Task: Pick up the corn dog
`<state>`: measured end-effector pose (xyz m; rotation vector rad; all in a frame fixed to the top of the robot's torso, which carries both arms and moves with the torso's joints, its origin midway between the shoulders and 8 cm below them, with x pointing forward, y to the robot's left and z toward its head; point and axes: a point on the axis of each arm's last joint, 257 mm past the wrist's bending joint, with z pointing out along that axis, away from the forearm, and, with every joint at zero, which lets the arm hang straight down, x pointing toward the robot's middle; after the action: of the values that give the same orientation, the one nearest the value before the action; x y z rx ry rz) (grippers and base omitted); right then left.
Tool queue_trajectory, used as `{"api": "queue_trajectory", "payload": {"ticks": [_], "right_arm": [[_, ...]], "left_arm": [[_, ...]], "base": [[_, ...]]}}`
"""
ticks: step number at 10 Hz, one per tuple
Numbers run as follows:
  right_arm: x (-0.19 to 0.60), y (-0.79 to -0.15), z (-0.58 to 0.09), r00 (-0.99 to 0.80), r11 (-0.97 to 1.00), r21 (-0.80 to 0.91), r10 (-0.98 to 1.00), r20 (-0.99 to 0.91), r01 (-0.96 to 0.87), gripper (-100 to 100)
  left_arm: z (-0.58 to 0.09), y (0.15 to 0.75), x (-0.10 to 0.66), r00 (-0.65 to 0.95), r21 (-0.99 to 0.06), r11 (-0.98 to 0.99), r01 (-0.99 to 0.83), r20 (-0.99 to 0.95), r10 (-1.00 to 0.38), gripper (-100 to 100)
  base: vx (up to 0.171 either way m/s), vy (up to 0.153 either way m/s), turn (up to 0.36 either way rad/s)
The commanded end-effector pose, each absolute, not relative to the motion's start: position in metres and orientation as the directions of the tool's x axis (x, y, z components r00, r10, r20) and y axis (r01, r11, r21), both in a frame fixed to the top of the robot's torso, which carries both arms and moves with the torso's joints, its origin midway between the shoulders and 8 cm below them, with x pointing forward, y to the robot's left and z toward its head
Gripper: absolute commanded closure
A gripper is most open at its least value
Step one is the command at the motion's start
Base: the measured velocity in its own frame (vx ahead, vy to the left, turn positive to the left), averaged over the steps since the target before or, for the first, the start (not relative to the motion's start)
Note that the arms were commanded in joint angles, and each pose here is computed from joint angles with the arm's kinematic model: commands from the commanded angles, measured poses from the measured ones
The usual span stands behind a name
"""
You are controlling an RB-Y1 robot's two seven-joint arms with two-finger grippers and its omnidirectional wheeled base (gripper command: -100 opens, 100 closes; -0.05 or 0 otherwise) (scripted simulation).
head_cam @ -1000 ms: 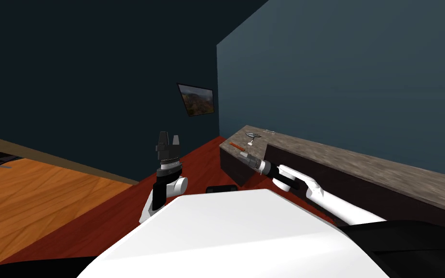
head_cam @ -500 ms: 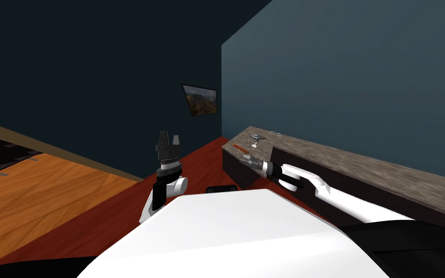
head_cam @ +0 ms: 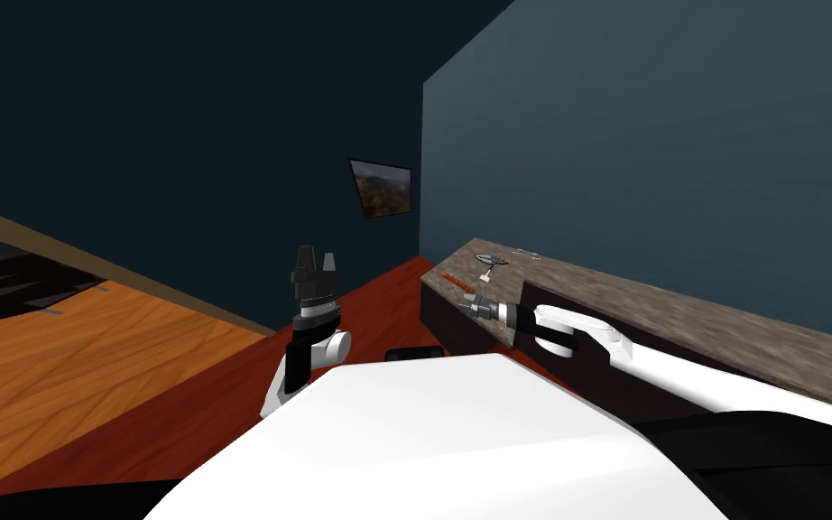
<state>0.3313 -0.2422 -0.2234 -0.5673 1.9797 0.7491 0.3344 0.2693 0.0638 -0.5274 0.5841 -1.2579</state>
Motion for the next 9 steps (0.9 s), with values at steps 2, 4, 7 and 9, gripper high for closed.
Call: {"api": "queue_trajectory", "payload": {"ticks": [2,4,7,9], "right_arm": [[0.328,-0.277,-0.242,-0.508,0.739,0.228,-0.176,-0.843,-0.634,-100],[0.323,-0.303,-0.256,-0.537,0.761,0.190,-0.236,-0.810,-0.620,-100],[0.316,-0.335,-0.267,-0.567,0.778,0.140,-0.308,-0.764,-0.612,-100],[0.309,-0.365,-0.275,-0.596,0.792,0.097,-0.367,-0.714,-0.603,-100]], "left_arm": [[0.064,0.269,0.334,0.202,-0.659,0.228,0.717,-0.117,-0.972,0],[0.064,0.269,0.334,0.202,-0.659,0.228,0.717,-0.117,-0.972,0],[0.064,0.269,0.334,0.202,-0.659,0.228,0.717,-0.117,-0.972,0],[0.064,0.269,0.334,0.202,-0.659,0.228,0.717,-0.117,-0.972,0]], "base": [[0.070,0.029,0.067],[0.096,0.046,0.088],[0.082,0.037,0.049],[0.100,0.045,0.091]]}}
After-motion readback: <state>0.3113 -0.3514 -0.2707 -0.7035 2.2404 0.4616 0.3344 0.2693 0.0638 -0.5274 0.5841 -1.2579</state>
